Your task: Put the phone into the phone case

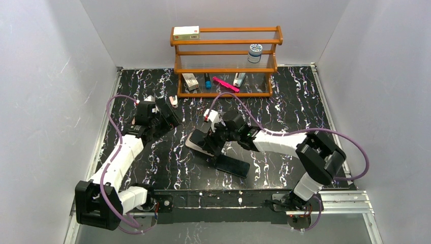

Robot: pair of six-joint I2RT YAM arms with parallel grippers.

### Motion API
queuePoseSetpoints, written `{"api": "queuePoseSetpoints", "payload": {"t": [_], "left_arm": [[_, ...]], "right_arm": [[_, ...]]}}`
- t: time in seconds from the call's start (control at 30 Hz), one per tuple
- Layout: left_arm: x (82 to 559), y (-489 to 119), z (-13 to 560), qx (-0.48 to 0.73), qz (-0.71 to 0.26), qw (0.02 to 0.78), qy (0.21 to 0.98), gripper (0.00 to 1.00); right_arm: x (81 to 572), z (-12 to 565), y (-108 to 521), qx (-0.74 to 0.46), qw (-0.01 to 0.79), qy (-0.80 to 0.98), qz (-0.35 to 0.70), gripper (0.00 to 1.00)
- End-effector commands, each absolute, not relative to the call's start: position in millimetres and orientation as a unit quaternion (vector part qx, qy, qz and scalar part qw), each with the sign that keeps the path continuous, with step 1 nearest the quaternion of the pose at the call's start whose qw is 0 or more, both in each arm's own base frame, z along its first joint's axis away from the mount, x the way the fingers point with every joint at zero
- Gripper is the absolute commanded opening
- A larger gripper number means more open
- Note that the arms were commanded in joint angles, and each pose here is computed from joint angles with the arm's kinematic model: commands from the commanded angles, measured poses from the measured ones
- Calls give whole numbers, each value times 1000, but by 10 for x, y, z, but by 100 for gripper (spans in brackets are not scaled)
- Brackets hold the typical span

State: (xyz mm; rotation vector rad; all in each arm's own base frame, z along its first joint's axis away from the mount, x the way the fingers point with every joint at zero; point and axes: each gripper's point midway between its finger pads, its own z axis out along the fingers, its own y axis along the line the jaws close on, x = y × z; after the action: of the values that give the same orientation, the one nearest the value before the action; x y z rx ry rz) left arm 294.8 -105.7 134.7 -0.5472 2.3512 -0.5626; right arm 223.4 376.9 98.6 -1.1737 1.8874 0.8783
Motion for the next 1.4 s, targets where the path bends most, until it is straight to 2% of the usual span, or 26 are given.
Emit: {"api": "queuePoseSetpoints", "payload": {"t": [0.0, 0.43, 0.67, 0.97, 1.37], "left_arm": [[2782, -993, 1435, -208, -215, 310, 903, 92], [2710, -1073, 1277, -200, -241, 282, 907, 77], [2696, -1134, 1142, -195, -253, 263, 910, 65], [2672, -1236, 884, -189, -272, 225, 916, 58], [2698, -1390, 698, -179, -310, 197, 913, 43]], "right_arm": [[2400, 1475, 4135, -473, 447, 655, 384, 29], [2491, 1205, 4310, -502, 463, 620, 385, 28], [2528, 1079, 4294, -513, 473, 614, 369, 27], [2515, 932, 4230, -519, 472, 616, 358, 26], [2556, 770, 4130, -516, 475, 630, 334, 30]]}}
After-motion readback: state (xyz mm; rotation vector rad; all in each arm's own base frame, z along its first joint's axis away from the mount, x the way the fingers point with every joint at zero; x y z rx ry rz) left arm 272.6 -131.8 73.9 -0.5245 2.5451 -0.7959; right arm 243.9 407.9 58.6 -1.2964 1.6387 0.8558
